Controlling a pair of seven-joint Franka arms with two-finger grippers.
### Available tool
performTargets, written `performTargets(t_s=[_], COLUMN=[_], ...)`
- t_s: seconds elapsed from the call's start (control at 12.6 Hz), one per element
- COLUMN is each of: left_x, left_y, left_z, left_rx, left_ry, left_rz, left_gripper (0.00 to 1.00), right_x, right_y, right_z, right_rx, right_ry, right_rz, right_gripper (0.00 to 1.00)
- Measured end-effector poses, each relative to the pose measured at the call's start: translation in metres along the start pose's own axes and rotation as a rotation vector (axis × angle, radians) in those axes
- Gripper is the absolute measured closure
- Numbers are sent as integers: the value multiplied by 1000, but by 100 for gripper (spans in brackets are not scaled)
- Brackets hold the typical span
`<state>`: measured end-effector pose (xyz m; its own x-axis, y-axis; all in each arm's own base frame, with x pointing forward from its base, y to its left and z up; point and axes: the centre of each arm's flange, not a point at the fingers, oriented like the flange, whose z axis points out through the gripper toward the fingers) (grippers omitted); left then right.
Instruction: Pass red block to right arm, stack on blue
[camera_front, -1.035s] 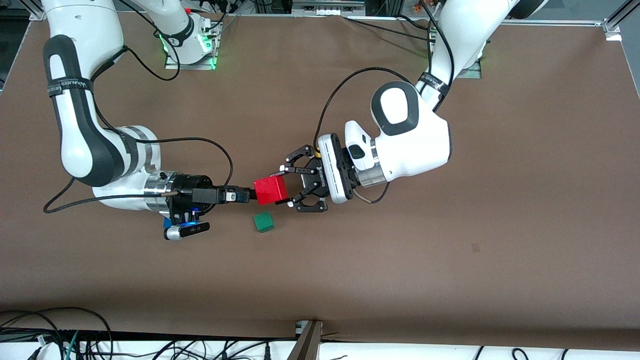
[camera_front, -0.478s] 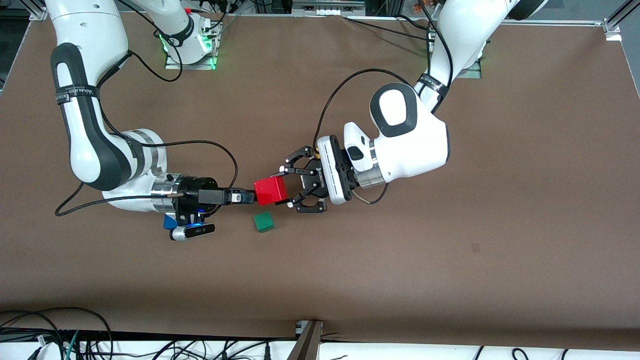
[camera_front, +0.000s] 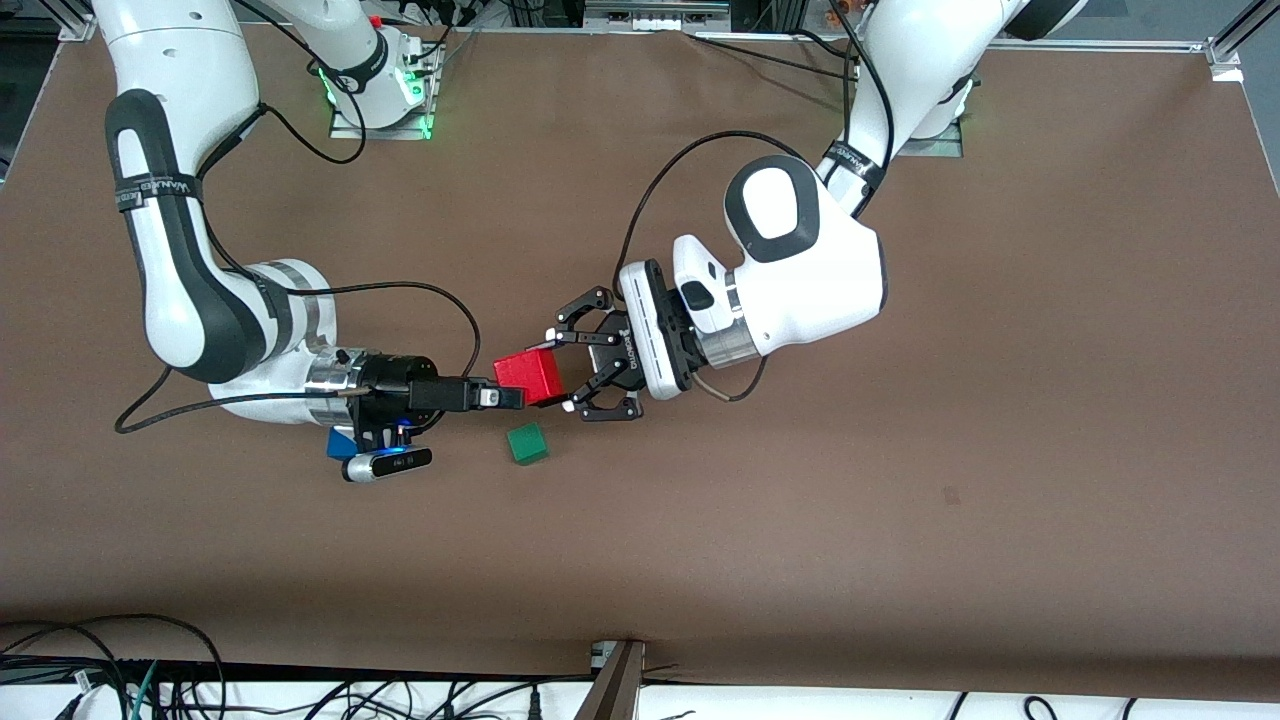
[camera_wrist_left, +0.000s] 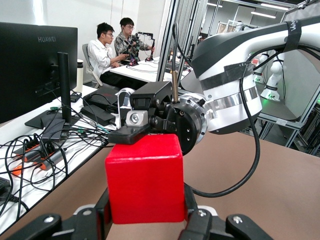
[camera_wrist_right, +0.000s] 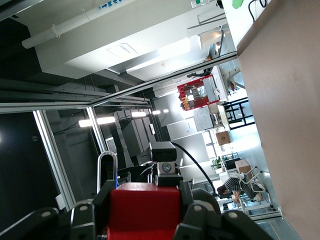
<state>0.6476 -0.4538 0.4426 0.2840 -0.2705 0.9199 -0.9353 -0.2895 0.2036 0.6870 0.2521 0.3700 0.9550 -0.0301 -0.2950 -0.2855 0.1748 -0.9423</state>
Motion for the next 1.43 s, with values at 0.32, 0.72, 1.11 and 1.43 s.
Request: performTargets(t_s=[0.32,0.72,1.11,1.43], left_x=[-1,-4,-5,-11], left_y=[0,0,-1,-19], left_z=[1,4,4,-8], left_rx=[0,-4,-2,15], left_ry=[0,-4,-5,-30], left_rz=[-1,-27,-42,-25], left_gripper=[44,15,0,0], right_x=[0,1,12,19], right_y=[1,-2,-10,-51], right_z=[0,-2,-39,-85], right_rx=[0,4,-49,-246], right_ry=[1,4,19,-20], right_rz=[1,-3,-39,-149], right_gripper=[44,44,44,44])
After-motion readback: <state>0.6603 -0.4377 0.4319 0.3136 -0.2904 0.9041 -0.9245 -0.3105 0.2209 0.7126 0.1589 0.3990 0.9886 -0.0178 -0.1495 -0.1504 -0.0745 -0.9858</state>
